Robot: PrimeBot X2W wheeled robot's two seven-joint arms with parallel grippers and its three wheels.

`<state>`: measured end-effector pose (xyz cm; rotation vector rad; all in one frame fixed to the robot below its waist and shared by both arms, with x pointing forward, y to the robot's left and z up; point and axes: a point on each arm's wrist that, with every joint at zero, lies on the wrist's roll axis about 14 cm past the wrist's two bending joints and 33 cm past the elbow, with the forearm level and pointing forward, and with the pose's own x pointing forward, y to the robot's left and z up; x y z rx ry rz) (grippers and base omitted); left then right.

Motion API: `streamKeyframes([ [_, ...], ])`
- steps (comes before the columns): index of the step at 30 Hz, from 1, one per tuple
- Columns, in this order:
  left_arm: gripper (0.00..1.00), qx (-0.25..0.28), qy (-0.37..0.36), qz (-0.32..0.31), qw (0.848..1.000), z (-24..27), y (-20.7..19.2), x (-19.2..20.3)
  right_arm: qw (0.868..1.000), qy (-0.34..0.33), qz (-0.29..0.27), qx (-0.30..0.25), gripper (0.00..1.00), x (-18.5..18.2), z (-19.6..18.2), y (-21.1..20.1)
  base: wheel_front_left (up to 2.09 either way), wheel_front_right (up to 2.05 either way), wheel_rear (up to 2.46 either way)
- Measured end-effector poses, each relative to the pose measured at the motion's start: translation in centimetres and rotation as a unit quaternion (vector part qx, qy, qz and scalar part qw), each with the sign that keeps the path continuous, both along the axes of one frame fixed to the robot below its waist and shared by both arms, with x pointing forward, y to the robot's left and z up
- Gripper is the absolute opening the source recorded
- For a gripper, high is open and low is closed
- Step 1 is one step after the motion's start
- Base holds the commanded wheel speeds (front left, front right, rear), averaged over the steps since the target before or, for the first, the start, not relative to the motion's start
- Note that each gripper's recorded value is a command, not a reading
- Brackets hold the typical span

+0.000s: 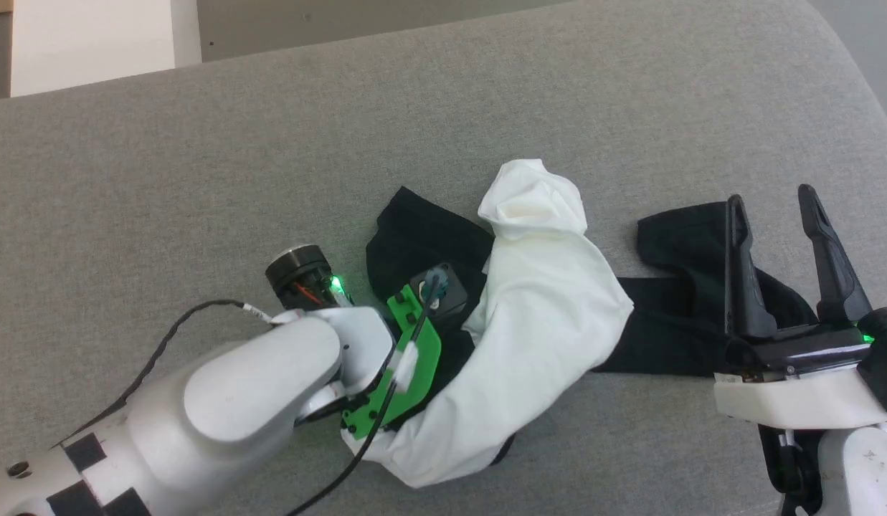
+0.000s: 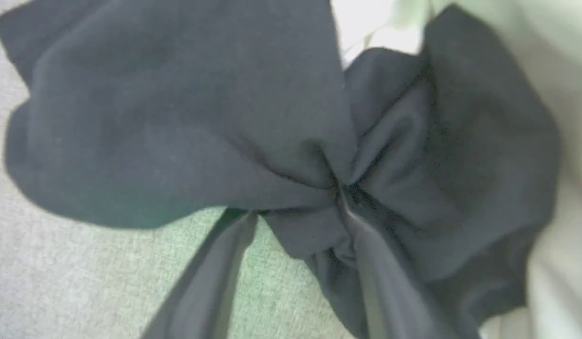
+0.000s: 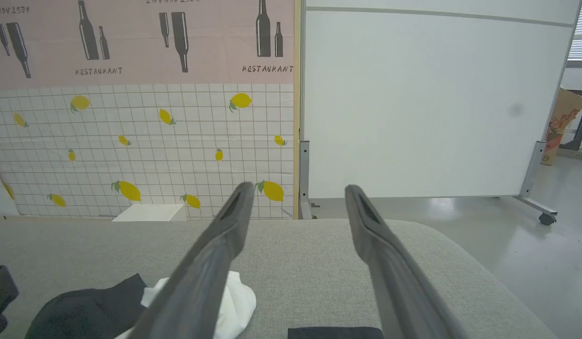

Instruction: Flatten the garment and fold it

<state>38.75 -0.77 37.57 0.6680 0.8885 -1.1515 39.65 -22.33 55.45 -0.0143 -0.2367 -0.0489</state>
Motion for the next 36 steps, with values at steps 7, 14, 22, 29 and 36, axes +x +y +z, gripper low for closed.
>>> streamKeyframes([
  [7, 0.0, -0.121, -0.094, 0.058, 0.987, 4.1, 2.2, 4.1, 1.0, -0.011, 0.007, 0.001, 1.0, -0.4, 0.7, 0.5, 0.0, 0.0, 0.0],
  [14, 0.0, -0.171, -0.237, 0.223, 0.93, 11.9, 11.9, 9.8, 1.0, -0.012, 0.027, 0.01, 1.0, -0.8, 0.7, 1.9, 0.0, 0.0, 0.0],
  [22, 0.0, -0.104, -0.234, 0.386, 0.886, 9.2, 23.0, 6.7, 0.997, -0.02, 0.067, 0.013, 1.0, -0.2, 1.1, 4.4, 0.0, 0.0, 0.0],
  [29, 0.08, -0.034, -0.102, 0.472, 0.875, 0.1, 26.8, -0.5, 0.997, -0.009, 0.073, 0.009, 1.0, -0.3, 0.5, 4.6, 0.0, 0.0, 0.0],
  [36, 1.0, -0.066, -0.154, 0.467, 0.868, 2.7, 27.5, 1.5, 0.998, 0.001, 0.067, 0.006, 1.0, -1.1, 0.0, 4.3, 0.0, 0.0, 0.0],
])
